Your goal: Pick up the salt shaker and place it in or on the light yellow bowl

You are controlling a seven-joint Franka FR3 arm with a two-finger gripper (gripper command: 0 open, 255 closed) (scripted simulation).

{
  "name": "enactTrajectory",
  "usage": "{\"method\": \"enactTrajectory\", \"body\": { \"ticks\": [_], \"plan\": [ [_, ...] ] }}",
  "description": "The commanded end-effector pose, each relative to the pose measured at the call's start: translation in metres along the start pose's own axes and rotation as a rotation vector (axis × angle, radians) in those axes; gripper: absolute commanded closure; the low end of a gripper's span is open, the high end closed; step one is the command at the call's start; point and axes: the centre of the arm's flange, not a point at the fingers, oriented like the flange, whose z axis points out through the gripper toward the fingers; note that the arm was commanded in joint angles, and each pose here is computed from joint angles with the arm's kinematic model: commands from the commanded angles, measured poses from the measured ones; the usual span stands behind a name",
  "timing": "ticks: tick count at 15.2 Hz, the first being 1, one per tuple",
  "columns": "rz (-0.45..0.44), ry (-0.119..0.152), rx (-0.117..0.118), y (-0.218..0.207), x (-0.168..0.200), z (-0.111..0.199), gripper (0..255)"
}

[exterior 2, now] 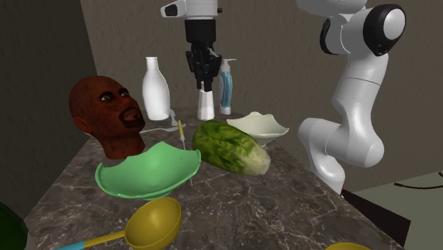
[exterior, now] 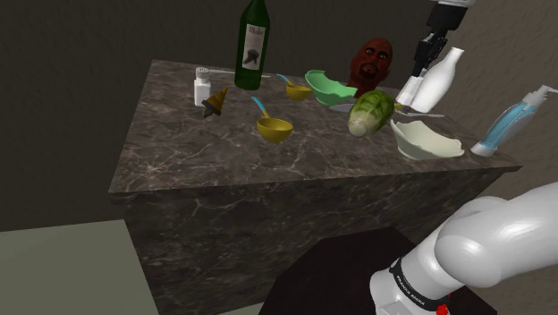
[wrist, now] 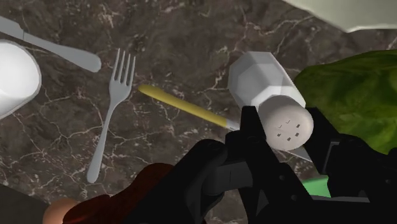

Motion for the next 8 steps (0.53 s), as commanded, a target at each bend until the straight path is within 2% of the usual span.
{"method": "enactTrajectory", "body": {
  "ticks": [1, 8],
  "plan": [
    [0.0, 0.0, 0.0, 0.0, -0.001, -0.011, 255],
    [0.0, 0.0, 0.0, 0.003, -0.004, -0.048, 255]
  ]
}}
